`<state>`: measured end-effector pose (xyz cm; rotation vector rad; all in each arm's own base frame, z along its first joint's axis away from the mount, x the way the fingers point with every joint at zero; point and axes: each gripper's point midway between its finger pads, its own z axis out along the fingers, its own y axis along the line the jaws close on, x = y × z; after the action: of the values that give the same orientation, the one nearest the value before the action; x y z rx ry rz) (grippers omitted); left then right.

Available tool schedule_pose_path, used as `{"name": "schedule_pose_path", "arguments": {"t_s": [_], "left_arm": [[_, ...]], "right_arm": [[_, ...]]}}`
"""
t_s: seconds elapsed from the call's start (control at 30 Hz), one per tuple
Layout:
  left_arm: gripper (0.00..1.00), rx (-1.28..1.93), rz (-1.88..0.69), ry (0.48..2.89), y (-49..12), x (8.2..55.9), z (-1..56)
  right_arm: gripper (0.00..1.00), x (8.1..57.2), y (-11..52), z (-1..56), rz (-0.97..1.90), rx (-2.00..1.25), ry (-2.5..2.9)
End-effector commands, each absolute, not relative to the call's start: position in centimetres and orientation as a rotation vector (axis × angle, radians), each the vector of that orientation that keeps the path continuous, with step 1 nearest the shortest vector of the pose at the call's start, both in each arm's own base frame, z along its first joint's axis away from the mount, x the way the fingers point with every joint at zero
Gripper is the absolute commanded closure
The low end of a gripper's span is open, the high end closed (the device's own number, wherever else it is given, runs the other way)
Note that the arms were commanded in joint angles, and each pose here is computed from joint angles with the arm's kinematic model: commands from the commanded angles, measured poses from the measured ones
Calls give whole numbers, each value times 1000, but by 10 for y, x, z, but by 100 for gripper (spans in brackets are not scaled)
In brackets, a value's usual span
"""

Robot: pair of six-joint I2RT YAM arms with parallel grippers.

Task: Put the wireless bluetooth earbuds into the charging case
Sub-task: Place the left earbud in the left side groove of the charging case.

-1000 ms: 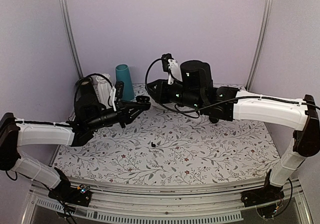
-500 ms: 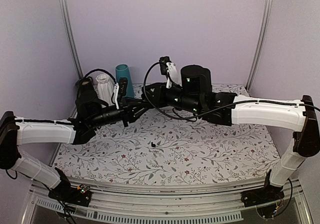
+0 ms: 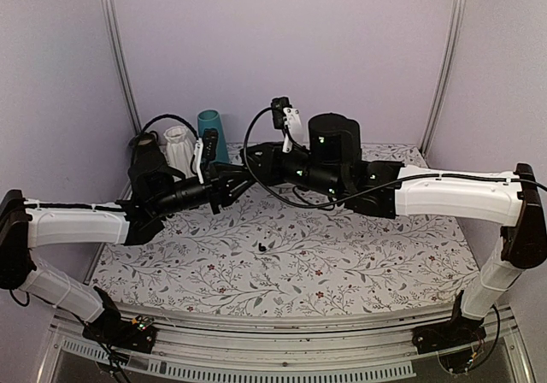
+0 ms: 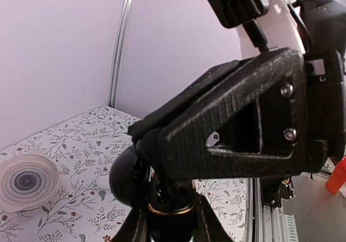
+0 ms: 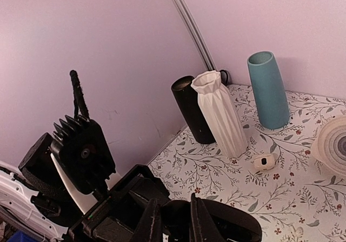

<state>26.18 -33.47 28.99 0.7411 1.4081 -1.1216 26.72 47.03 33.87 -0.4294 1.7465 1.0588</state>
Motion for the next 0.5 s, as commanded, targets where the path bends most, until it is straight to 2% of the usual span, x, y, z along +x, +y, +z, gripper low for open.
{"name": "schedule_pose_path", "arguments": {"t_s": [0.0,0.47], "left_arm": [[100,738,-1112,1338,-336,258,313],[100,704,-1088,1316,-331,261,324]], "right_arm": [[93,264,471,339,1066,-423,1734],[93,260,475,332,1067,-428,1748]]}}
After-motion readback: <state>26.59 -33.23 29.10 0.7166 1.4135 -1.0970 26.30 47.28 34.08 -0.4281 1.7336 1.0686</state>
